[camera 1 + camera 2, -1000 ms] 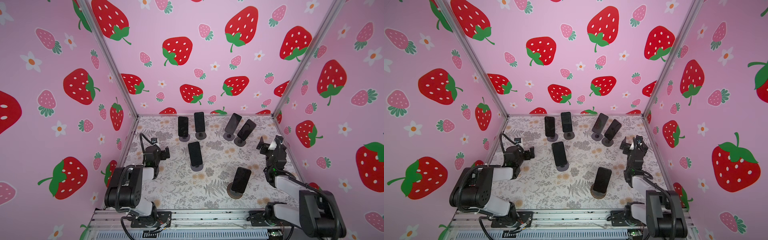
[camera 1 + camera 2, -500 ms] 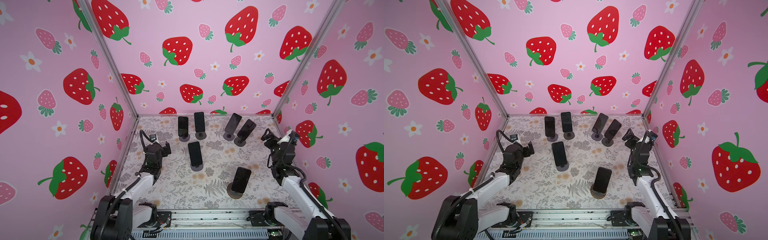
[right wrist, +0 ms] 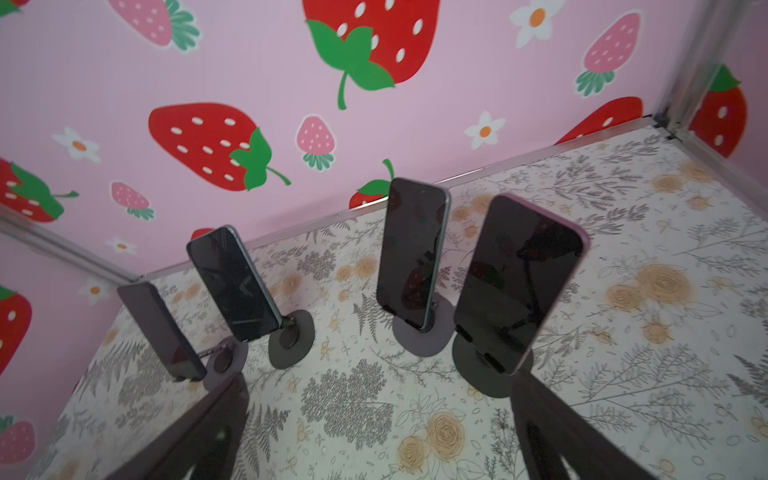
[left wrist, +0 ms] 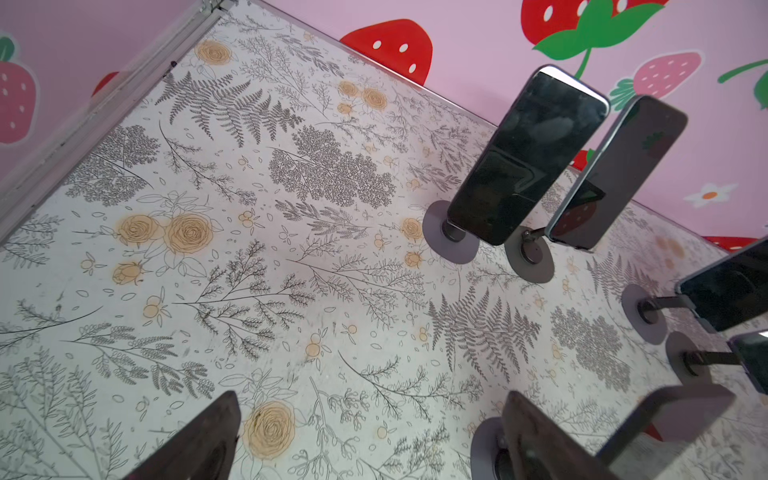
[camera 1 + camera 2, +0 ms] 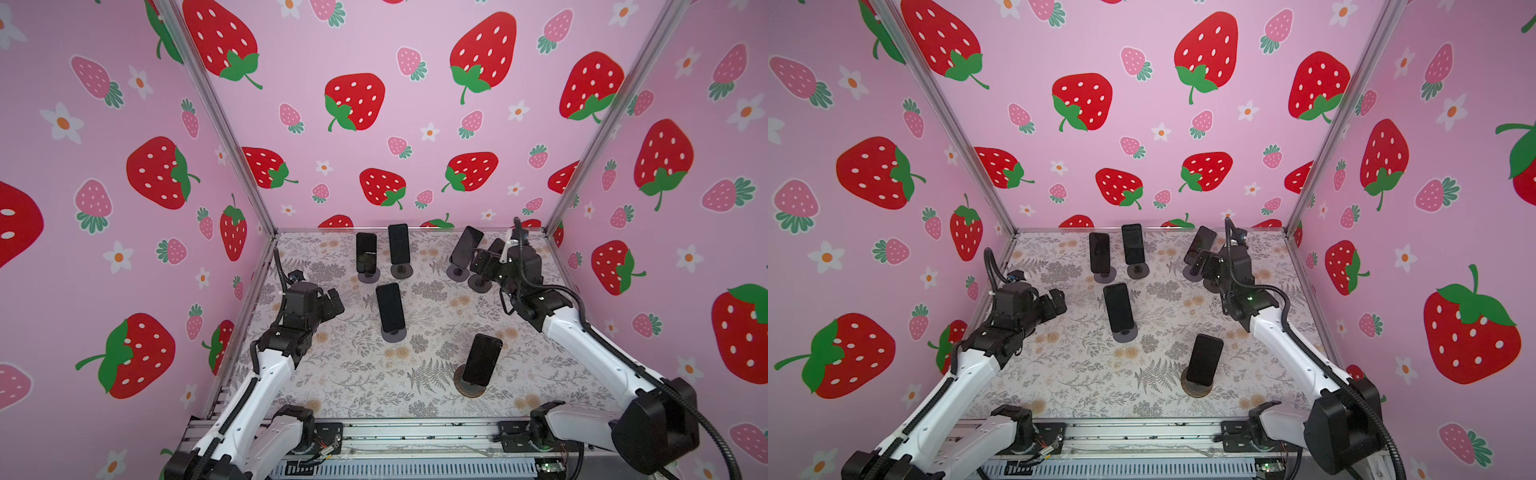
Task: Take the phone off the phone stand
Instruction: 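Reach the right gripper toward the central black phone while the left arm rises, then close the right gripper on the black phone's top edge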
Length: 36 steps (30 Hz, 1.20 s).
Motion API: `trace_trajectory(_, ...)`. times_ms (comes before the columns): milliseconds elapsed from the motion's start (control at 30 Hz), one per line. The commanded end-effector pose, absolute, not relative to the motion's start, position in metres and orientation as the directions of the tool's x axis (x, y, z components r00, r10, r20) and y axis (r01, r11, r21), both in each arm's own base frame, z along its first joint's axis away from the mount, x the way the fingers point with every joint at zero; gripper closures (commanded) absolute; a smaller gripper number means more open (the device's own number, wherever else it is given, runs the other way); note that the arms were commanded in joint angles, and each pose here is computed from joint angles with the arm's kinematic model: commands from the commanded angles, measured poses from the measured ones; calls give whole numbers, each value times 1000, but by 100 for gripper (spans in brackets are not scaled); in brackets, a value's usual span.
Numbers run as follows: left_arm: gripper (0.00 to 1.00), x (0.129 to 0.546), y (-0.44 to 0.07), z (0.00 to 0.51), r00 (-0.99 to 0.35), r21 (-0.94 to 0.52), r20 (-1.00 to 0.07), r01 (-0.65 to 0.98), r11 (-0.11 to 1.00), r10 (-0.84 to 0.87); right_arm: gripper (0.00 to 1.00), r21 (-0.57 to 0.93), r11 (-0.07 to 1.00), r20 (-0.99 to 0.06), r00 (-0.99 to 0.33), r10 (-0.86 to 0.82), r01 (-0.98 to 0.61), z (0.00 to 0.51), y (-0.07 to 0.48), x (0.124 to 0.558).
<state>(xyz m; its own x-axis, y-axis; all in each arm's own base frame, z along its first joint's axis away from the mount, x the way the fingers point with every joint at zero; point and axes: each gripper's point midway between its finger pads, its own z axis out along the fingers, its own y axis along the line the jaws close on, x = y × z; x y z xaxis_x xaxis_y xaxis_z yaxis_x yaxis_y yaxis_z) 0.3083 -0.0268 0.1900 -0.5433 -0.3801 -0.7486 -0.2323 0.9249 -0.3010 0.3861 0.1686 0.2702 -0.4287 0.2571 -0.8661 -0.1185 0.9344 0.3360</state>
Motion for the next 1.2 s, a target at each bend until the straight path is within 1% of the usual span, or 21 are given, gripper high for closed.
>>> trace_trajectory(0,1,291,-15,214,-527,-265,-771,-247,932,-359,0,268,940,-867,-478,141,-210,270,206,378)
trace_trajectory(67,1,286,-7,216,-474,-320,-765,-308,896,-436,0,263,925,-868,-485,104,-273,270,238,369)
trace_trajectory(100,1,290,-13,219,-459,-370,-762,-271,889,-457,0,258,918,-866,-493,81,-303,269,255,365)
trace_trajectory(133,1,294,-25,221,-470,-401,-762,-197,895,-445,0,245,913,-862,-505,50,-327,267,271,360)
trace_trajectory(200,1,299,-40,220,-500,-430,-752,-123,895,-430,0,215,899,-851,-524,-18,-380,260,301,350)
trace_trajectory(267,1,303,-49,215,-552,-423,-732,-90,902,-399,0,188,881,-845,-528,-80,-434,257,329,341)
trace_trajectory(333,1,305,-47,207,-612,-394,-687,-137,909,-391,0,164,860,-831,-538,-143,-483,249,358,330)
trace_trajectory(400,1,306,-39,199,-656,-363,-628,-229,903,-418,0,173,843,-814,-556,-168,-509,243,379,322)
trace_trajectory(433,1,308,-39,195,-685,-342,-601,-246,907,-413,0,182,842,-805,-569,-169,-508,242,386,320)
trace_trajectory(533,1,315,-39,183,-747,-295,-530,-280,914,-400,0,193,861,-793,-591,-145,-470,244,398,321)
trace_trajectory(667,0,323,-51,178,-803,-311,-469,-241,919,-369,0,209,876,-785,-609,-116,-436,242,405,321)
trace_trajectory(767,1,323,-47,173,-802,-296,-461,-265,918,-380,0,186,888,-772,-621,-133,-421,231,410,320)
trace_trajectory(867,1,320,-40,174,-799,-259,-478,-269,928,-365,0,140,905,-738,-651,-175,-402,217,414,319)
trace_trajectory(933,1,319,-38,175,-791,-261,-488,-272,926,-370,0,120,907,-717,-667,-201,-403,206,416,317)
trace_trajectory(1067,0,316,-35,173,-794,-244,-492,-267,932,-356,0,133,888,-705,-672,-227,-440,195,429,310)
trace_trajectory(1167,1,314,-30,171,-794,-220,-493,-281,934,-355,0,108,892,-700,-671,-245,-438,189,432,308)
